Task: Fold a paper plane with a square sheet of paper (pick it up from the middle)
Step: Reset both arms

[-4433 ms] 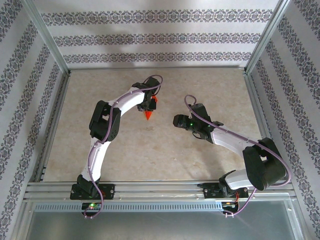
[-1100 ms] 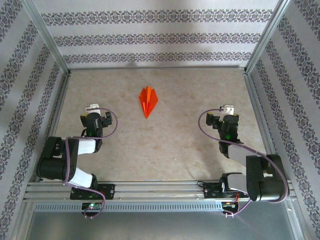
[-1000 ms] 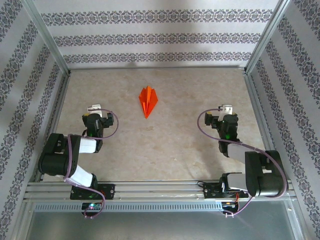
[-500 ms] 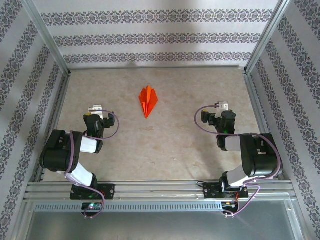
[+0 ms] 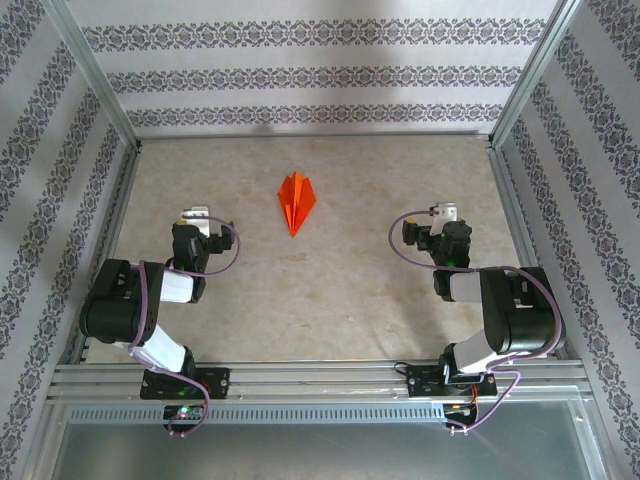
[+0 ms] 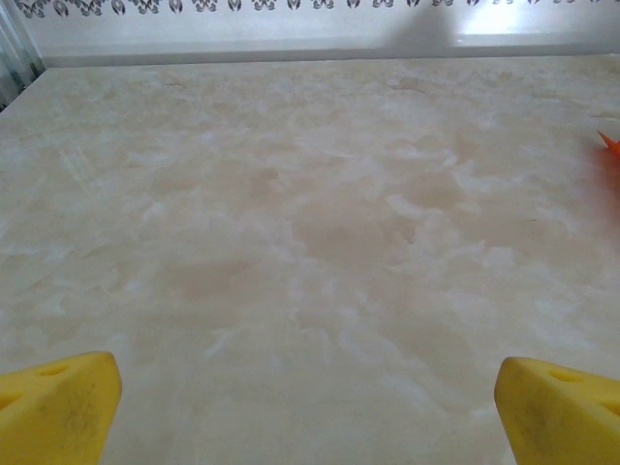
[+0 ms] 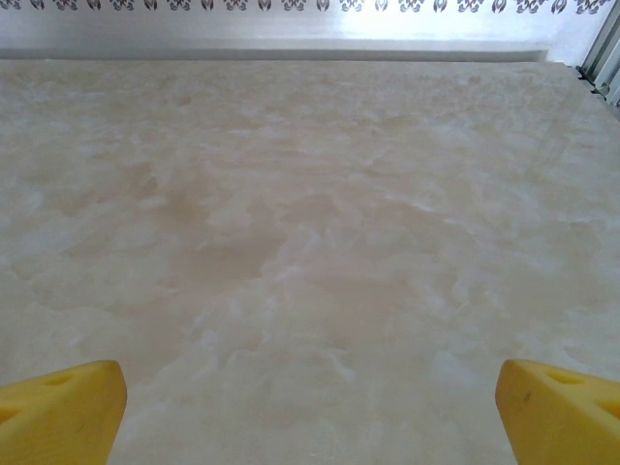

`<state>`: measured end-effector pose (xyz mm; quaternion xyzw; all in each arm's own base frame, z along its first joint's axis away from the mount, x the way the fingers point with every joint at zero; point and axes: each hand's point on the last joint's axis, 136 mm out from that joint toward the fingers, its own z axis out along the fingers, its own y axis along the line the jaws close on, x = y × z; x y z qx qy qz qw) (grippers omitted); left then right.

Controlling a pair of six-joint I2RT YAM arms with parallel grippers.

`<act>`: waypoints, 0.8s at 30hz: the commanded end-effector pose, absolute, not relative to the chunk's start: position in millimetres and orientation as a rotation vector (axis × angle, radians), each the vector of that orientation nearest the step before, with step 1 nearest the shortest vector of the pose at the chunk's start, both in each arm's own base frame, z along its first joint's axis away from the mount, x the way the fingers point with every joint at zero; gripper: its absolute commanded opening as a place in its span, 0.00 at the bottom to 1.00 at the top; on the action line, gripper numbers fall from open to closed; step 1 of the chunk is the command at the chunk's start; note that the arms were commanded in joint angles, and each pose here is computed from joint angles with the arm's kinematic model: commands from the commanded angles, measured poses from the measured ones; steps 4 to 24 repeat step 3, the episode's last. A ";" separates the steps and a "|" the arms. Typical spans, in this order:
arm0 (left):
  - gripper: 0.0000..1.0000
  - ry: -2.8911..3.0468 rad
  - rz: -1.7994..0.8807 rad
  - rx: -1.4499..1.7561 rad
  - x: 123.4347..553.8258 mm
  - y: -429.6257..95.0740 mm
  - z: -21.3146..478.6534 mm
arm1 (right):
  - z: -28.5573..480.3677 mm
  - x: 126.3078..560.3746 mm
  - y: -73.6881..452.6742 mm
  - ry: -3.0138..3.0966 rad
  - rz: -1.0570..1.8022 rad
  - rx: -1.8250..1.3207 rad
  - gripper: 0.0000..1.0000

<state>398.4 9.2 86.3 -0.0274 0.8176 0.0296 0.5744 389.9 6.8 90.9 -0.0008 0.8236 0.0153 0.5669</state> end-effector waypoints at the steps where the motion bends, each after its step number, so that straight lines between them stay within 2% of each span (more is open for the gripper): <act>1: 0.99 1.920 0.064 -0.046 401.3 10.8 87.5 | 105.4 398.5 3.7 1.886 0.031 0.013 0.98; 24: 0.99 1.917 0.065 -0.044 401.3 10.8 87.5 | 106.2 398.6 3.8 1.883 0.031 0.011 0.98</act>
